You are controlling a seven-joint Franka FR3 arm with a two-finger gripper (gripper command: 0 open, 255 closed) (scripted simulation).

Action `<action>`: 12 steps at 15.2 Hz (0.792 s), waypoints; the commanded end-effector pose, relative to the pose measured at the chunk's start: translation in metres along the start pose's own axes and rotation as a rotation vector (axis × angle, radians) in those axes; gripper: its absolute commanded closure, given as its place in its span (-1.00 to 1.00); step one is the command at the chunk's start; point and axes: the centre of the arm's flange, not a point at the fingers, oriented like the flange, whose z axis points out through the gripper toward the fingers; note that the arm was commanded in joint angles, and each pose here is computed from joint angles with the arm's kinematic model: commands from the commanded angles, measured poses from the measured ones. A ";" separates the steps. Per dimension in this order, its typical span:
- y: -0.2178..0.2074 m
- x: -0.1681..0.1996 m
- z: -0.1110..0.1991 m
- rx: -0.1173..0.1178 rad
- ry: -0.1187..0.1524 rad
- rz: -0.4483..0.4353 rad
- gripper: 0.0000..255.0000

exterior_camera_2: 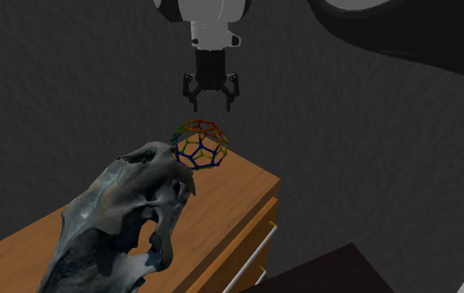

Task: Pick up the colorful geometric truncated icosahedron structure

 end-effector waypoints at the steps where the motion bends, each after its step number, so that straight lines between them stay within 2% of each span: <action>1: -0.009 0.028 0.017 -0.011 -0.021 0.014 -1.00; 6: -0.026 0.085 0.050 -0.034 -0.069 0.043 -1.00; 12: -0.025 0.089 0.081 -0.034 -0.069 0.043 -1.00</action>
